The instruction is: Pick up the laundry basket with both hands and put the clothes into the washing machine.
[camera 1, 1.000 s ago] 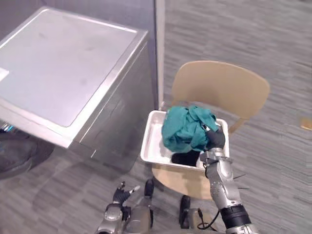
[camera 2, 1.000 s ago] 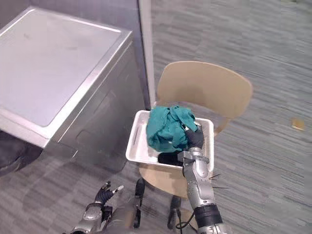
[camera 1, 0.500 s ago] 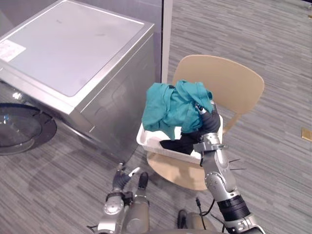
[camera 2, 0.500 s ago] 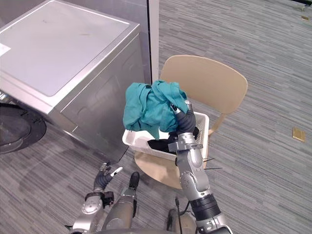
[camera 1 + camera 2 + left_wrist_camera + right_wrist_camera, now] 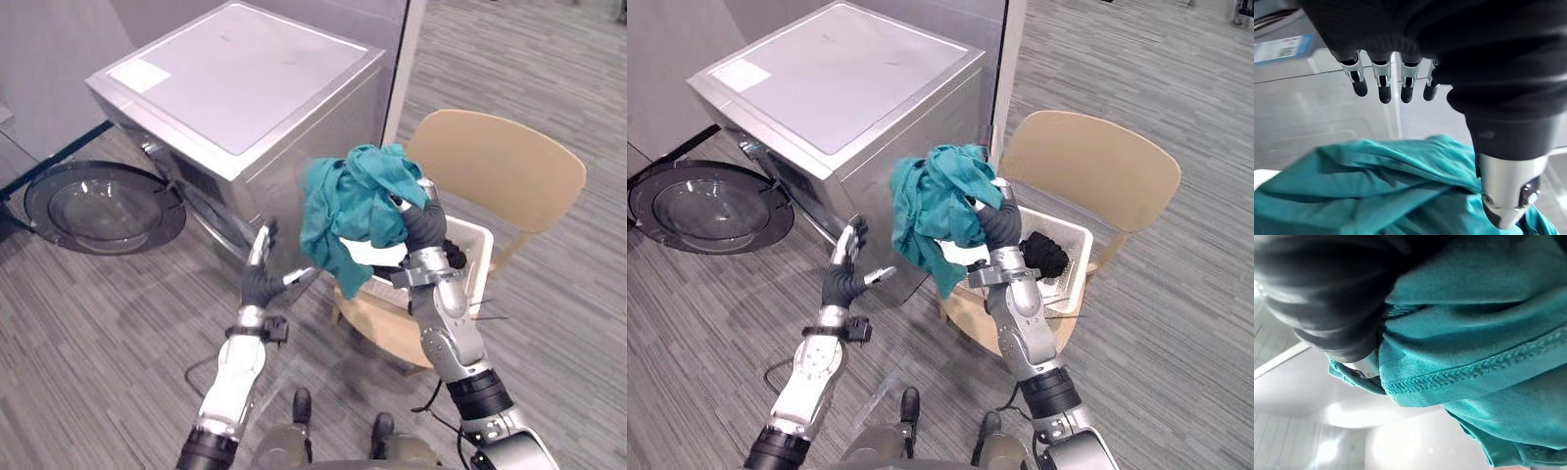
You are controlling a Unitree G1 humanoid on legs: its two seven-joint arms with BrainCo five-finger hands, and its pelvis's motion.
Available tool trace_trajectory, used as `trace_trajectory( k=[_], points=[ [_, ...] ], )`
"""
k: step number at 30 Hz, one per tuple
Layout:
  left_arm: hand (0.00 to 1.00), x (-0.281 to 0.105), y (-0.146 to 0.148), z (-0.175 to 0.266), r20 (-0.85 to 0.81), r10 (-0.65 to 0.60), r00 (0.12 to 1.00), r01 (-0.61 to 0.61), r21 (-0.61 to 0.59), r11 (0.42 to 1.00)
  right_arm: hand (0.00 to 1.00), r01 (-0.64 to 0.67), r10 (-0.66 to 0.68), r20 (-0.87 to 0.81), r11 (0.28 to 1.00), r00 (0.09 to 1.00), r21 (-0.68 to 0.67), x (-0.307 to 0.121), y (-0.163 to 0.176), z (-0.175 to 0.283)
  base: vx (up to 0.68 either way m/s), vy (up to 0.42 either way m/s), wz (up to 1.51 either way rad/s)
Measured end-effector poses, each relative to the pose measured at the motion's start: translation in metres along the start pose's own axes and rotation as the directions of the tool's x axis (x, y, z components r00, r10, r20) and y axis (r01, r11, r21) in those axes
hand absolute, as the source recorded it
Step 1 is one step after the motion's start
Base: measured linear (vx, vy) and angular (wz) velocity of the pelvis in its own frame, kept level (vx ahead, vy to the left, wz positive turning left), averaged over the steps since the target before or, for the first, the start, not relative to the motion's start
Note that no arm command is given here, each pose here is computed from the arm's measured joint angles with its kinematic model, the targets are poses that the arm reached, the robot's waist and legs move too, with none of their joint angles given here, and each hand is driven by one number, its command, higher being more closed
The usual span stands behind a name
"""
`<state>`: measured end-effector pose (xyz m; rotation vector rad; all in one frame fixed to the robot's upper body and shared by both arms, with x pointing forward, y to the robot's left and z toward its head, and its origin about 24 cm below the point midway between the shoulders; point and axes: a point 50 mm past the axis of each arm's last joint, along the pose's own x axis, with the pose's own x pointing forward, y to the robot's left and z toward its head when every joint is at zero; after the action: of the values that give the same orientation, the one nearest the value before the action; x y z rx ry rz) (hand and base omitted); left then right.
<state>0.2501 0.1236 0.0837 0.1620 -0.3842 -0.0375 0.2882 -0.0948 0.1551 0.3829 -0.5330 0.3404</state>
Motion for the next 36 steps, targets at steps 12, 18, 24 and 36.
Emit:
trace_trajectory(
  k=[12,18,24,36],
  points=[
    [1.0,0.026,-0.031,-0.009,-0.005,-0.163,0.987,0.159,0.242,0.957,1.0,-0.287,0.325,-0.114,0.922,0.939,0.26,-0.006,0.075,-0.028,0.01,0.033,-0.04],
    [1.0,0.023,-0.035,-0.022,-0.064,-0.186,0.981,0.196,0.275,0.941,0.0,-0.319,0.397,-0.17,0.879,0.902,0.355,-0.023,0.083,-0.042,-0.02,-0.031,0.06],
    [1.0,0.016,-0.033,-0.03,-0.111,-0.174,0.978,0.196,0.243,0.95,0.0,-0.315,0.4,-0.205,0.882,0.893,0.351,-0.037,0.077,-0.049,-0.02,-0.014,0.01],
    [1.0,-0.074,0.013,-0.097,-0.516,0.051,0.855,-0.028,0.052,0.998,0.0,-0.192,0.044,-0.556,0.959,0.83,-0.21,-0.117,-0.017,-0.084,0.0,-0.004,0.04]
  ],
)
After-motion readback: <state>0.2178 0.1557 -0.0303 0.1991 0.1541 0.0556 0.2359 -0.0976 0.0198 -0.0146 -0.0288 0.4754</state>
